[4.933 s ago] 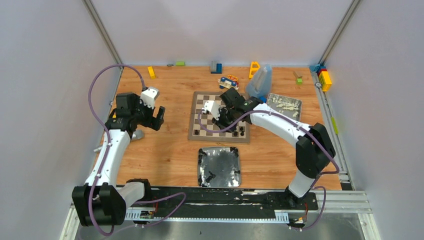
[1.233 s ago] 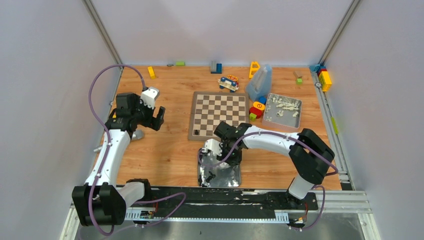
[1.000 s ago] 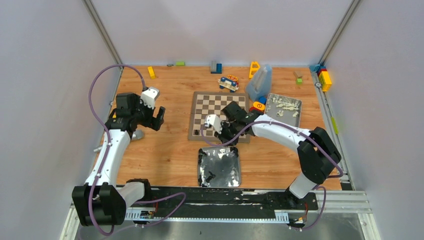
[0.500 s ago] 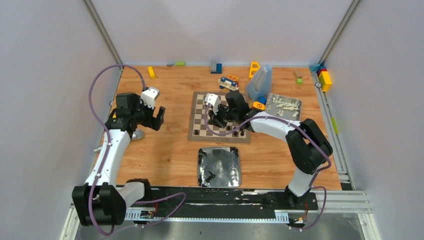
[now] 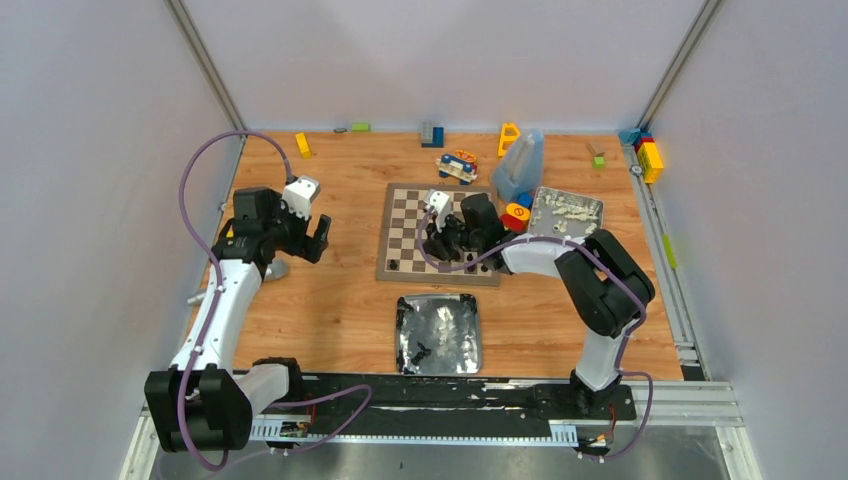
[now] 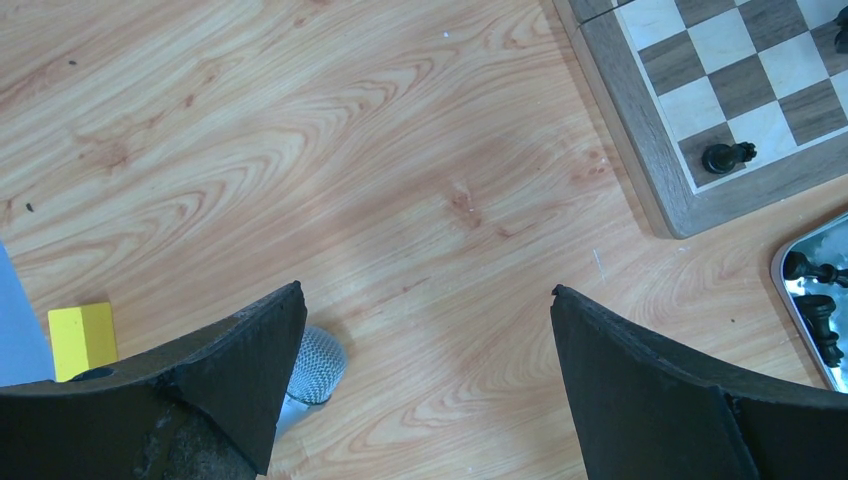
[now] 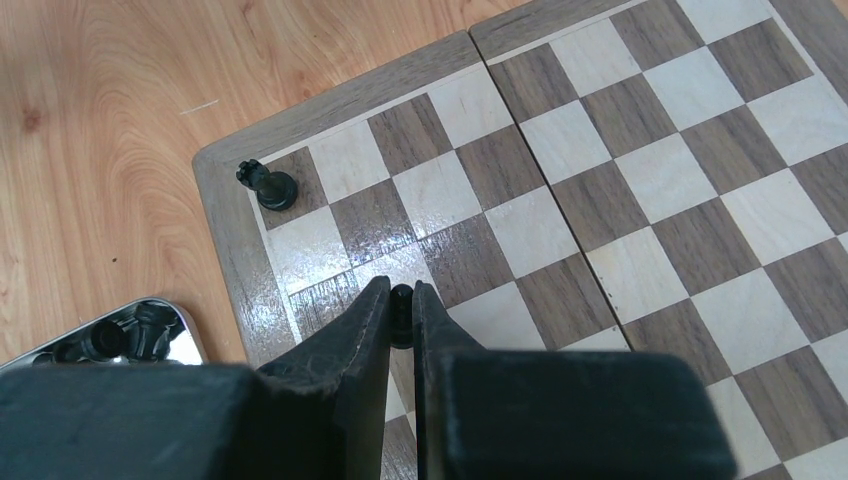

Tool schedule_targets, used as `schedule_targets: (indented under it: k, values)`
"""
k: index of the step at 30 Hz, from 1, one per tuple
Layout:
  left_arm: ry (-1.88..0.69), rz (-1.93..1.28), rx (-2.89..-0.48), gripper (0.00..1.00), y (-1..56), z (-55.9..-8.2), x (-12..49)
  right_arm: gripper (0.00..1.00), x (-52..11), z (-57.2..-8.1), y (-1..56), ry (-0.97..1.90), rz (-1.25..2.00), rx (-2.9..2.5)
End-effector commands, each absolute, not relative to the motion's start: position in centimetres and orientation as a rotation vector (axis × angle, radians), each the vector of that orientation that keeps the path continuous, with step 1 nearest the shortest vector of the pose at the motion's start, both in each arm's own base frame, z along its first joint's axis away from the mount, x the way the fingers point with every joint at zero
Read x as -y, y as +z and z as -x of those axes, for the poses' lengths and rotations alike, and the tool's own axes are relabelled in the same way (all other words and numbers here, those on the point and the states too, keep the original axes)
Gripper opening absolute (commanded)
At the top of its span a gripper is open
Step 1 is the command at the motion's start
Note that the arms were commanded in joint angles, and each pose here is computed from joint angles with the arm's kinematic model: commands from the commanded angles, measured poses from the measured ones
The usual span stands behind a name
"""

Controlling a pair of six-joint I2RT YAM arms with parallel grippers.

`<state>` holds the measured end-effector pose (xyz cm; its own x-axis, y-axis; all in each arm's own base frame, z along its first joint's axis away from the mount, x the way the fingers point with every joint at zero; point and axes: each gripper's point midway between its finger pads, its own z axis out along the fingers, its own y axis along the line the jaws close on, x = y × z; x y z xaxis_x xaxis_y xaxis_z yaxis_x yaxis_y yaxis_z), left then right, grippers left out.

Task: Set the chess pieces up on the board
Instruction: Place the chess piece on the chessboard.

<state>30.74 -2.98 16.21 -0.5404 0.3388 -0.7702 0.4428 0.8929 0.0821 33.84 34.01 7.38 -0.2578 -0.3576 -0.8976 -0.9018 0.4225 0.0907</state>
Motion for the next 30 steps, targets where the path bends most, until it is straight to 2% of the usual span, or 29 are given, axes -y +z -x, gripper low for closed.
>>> schedule_targets:
  k: [1, 13, 23, 30]
  values:
    - [-0.134, -0.553, -2.155, 1.00, 16.8, -31.3, 2.8, 0.10, -34.8, -34.1, 7.7, 0.851, 1.040, -1.786]
    - [-0.137, -0.556, -2.162, 1.00, 16.5, -31.2, 2.7, 0.17, -34.0, -33.7, 6.2, 0.851, 1.038, -1.794]
    - [-0.138, -0.560, -2.161, 1.00, 16.5, -31.2, 2.8, 0.35, -33.5, -33.7, 6.9, 0.827, 1.044, -1.782]
    - [-0.142, -0.565, -2.157, 1.00, 16.6, -31.2, 2.9, 0.43, -33.5, -34.5, 10.5, 0.812, 1.045, -1.745]
